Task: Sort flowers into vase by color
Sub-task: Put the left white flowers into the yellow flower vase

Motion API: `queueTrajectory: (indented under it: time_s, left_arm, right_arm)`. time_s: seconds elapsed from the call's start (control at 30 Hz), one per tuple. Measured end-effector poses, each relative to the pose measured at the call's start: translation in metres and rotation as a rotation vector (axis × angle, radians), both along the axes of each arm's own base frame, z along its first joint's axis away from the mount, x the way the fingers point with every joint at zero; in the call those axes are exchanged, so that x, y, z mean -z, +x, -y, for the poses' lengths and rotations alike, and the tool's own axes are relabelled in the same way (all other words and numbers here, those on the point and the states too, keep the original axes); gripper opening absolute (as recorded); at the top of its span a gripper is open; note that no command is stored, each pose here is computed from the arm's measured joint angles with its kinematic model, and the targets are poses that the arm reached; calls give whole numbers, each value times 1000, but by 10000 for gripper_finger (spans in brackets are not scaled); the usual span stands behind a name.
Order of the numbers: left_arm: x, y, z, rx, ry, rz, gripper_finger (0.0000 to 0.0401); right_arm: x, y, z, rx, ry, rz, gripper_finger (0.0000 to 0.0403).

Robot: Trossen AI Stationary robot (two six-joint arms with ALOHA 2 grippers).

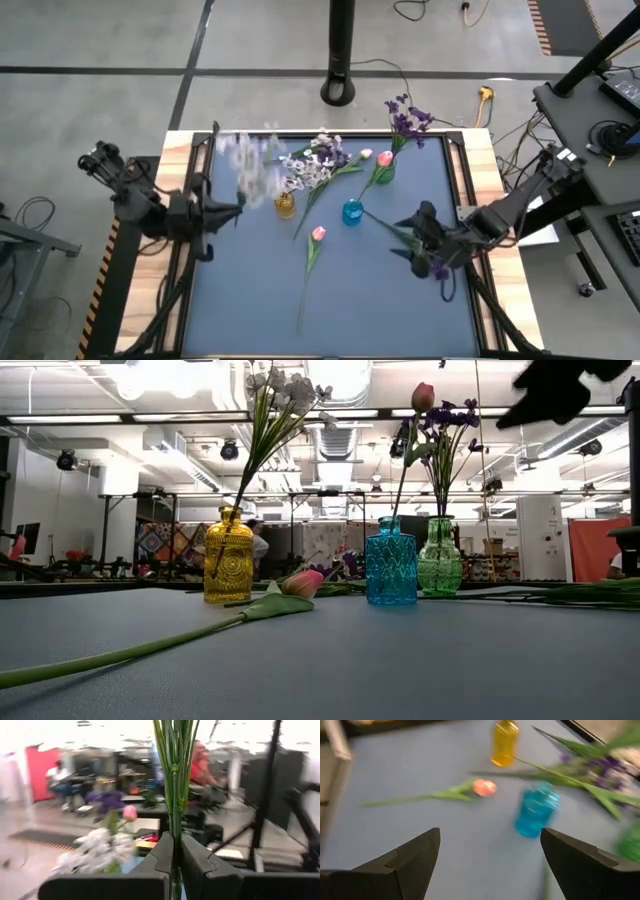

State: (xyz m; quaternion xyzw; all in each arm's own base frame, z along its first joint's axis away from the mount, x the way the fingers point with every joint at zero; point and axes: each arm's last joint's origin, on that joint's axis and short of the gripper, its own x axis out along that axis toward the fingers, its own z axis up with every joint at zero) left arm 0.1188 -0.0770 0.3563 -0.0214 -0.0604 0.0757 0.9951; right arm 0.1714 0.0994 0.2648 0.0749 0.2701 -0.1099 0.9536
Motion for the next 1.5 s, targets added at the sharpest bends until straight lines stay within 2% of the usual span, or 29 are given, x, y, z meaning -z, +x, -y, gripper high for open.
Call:
queueTrajectory:
  time_s: [0.1,0.23,0.4,0.53,0.67,0.77,0.97,1.27,1.5]
  left_arm:
    - [0,4,8,96,69,-1,0]
    - [-11,8,11,107,82,13,0]
    - [-13,18,26,189,16,9,0]
    - [-5,29,40,152,7,-25,0]
    - [-1,37,51,137,29,-53,0]
    - [8,43,60,145,64,-89,0]
    - [19,59,78,152,53,-87,0]
    - [28,76,95,139,130,-43,0]
    - [39,87,105,131,145,-32,0]
  right_arm:
    - [-7,6,-11,-59,35,66,335]
    - [-28,17,-20,-65,64,144,325]
    - [-45,36,-39,-170,-53,215,322]
    - [-43,50,-58,-245,-158,201,322]
    - [-47,63,-69,-264,-202,184,322]
    - [-63,70,-74,-276,-229,188,322]
    - [-87,81,-86,-310,-281,237,322]
    - [-66,110,-109,-311,-323,240,322]
    - [-60,118,-114,-278,-398,229,322]
